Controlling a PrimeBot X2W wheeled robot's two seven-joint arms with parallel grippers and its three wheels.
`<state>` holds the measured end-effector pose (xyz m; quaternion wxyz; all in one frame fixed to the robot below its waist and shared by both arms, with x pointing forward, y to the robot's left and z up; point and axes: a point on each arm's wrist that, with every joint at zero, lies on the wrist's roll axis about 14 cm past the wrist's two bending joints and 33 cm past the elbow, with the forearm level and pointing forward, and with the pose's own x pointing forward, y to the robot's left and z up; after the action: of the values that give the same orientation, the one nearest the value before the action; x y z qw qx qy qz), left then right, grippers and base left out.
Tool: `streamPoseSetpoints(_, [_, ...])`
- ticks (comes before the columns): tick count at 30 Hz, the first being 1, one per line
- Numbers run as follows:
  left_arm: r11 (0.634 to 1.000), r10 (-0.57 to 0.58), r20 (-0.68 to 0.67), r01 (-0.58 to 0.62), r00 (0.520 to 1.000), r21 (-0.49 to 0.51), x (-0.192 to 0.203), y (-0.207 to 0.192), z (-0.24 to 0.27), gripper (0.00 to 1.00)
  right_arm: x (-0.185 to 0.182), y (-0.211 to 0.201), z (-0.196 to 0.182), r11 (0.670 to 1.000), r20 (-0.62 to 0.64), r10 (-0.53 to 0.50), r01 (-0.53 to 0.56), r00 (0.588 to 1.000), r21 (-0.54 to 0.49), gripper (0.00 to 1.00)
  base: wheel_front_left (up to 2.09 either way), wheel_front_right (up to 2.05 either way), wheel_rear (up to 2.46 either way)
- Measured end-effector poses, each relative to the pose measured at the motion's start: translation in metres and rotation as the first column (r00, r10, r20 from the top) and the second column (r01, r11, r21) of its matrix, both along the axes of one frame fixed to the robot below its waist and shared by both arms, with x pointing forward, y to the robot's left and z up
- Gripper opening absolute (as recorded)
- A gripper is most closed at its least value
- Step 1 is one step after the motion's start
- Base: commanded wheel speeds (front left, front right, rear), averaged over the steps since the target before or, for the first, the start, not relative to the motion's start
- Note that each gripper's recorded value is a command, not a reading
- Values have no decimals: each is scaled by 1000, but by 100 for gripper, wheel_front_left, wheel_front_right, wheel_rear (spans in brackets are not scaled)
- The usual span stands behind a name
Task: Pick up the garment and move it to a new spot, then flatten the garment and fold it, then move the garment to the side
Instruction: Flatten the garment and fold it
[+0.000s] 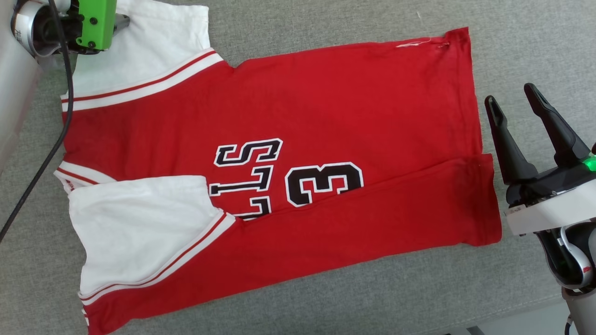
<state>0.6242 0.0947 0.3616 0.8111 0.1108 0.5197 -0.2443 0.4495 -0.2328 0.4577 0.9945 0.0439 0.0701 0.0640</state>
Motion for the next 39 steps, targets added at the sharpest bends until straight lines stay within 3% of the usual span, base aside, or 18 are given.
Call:
streamPoseSetpoints(1, [1000,2,-3,-2,1000,-1,-1,0,1,29,-1,-1,1,1000,3,-4,4,1000,4,100,0,0,0])
streamPoseSetpoints(2, [1000,1,-5,-1,1000,4,-2,1,1,0,-1,-3,3,1000,7,-7,7,1000,6,100,0,0,0])
streamPoseSetpoints(8, [999,-30,65,31,997,-22,-11,-7,12,0,4,-12,25,1000,63,-4,6,998,-24,100,0,0,0])
streamPoseSetpoints(14, [994,-75,239,93,968,-65,-15,-12,49,0,19,-19,59,993,80,45,-36,996,-111,100,0,0,0])
streamPoseSetpoints(19, [980,-136,355,177,925,-87,-31,-20,81,0,38,-11,77,981,16,118,-114,993,-155,100,0,0,0])
streamPoseSetpoints(23, [972,-148,427,211,892,-104,-44,-17,103,0,52,-6,69,981,-123,146,-160,982,-112,100,0,0,0])
streamPoseSetpoints(26, [968,-146,468,225,872,-116,-52,-14,117,0,57,-9,49,974,-282,152,-193,947,-121,100,0,0,0])
streamPoseSetpoints(30, [961,-145,513,243,846,-129,-62,-11,131,0,59,-10,21,963,-467,149,-236,872,-132,100,0,0,0])
streamPoseSetpoints(31, [960,-144,519,246,842,-133,-64,-11,132,0,60,-8,14,961,-504,150,-245,850,-127,100,0,0,0])
streamPoseSetpoints(32, [958,-158,535,259,830,-119,-69,-10,130,0,61,-4,-7,954,-590,152,-274,793,-122,100,0,0,0])
streamPoseSetpoints(39, [950,-150,534,272,832,-156,-73,-18,116,0,76,4,-50,956,-677,140,-277,723,-97,100,0,0,0])
